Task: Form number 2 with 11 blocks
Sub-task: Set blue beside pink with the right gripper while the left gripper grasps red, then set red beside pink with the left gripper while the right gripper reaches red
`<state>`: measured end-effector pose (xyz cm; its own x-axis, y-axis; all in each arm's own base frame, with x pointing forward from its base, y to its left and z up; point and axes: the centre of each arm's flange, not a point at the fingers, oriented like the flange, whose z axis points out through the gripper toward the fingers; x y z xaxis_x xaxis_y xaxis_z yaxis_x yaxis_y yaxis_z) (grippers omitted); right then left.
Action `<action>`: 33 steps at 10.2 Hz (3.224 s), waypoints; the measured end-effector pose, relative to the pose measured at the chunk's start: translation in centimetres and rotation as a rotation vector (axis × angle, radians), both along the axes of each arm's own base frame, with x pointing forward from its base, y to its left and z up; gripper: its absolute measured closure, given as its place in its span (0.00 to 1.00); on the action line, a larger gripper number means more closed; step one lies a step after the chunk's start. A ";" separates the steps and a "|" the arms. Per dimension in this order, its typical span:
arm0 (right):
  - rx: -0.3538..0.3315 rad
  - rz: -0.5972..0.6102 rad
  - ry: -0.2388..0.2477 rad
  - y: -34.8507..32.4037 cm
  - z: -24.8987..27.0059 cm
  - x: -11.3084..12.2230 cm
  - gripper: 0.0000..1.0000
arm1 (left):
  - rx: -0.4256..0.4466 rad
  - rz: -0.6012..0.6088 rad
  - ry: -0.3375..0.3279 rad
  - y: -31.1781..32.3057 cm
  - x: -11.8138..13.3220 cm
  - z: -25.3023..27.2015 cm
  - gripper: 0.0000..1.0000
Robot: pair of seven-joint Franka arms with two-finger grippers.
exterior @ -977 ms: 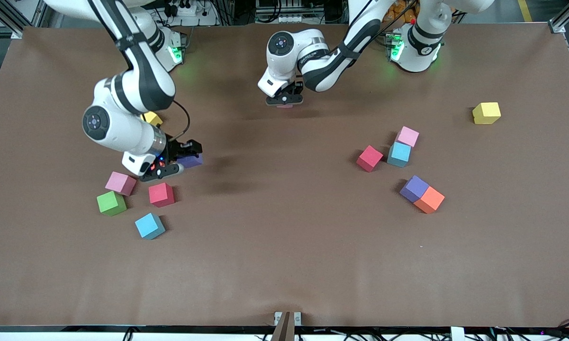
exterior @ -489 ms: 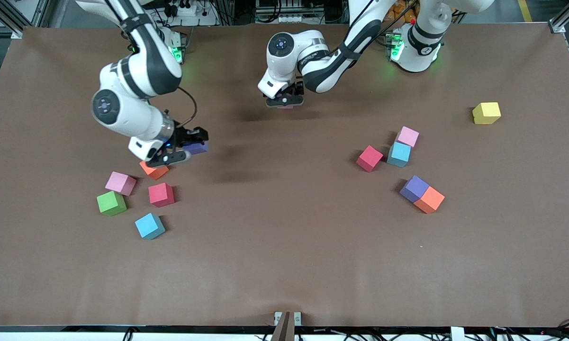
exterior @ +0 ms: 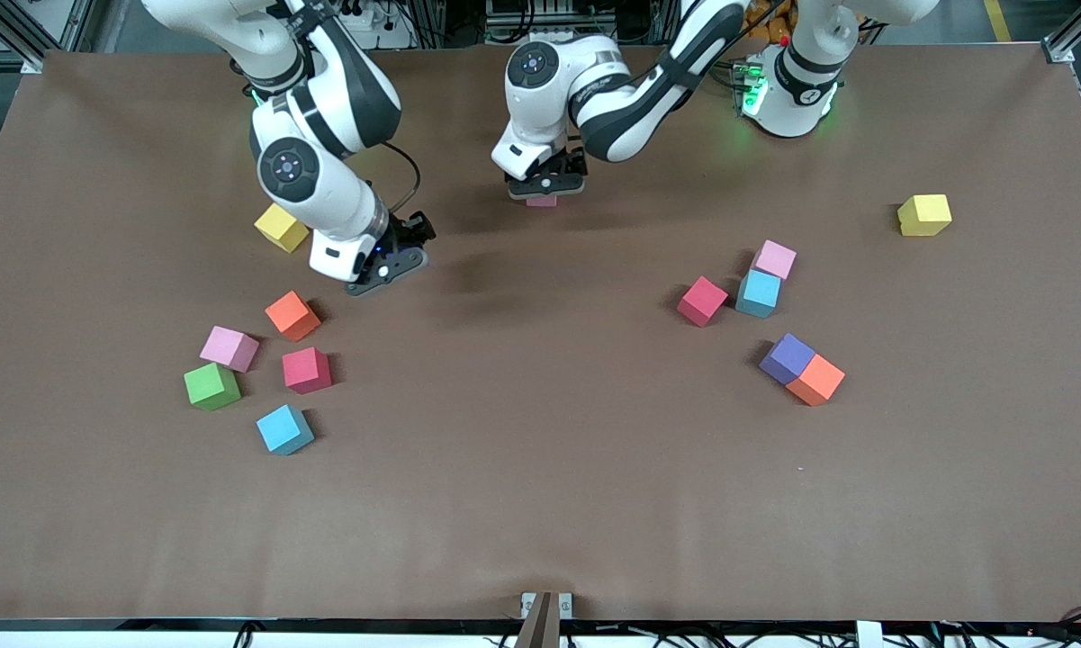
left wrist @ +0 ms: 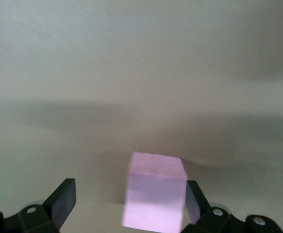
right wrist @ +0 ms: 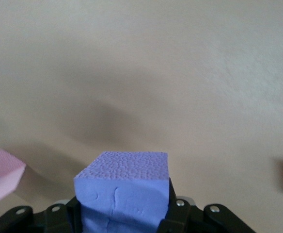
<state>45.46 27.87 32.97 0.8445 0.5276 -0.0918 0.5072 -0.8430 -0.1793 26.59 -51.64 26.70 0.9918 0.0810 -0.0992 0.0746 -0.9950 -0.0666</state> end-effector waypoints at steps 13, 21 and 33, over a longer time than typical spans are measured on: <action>0.107 0.882 -0.161 13.5 -9.0 -13.8 0.44 | 0.015 -0.512 -0.074 23.8 21.8 -0.3 0.00; 0.084 0.863 -0.141 17.0 -11.1 -22.1 0.44 | -0.005 -0.586 -0.055 26.6 19.0 -4.6 0.00; 0.099 0.845 -0.197 16.9 -13.8 -23.8 0.44 | -0.036 -0.485 -0.088 26.2 18.8 -6.1 0.39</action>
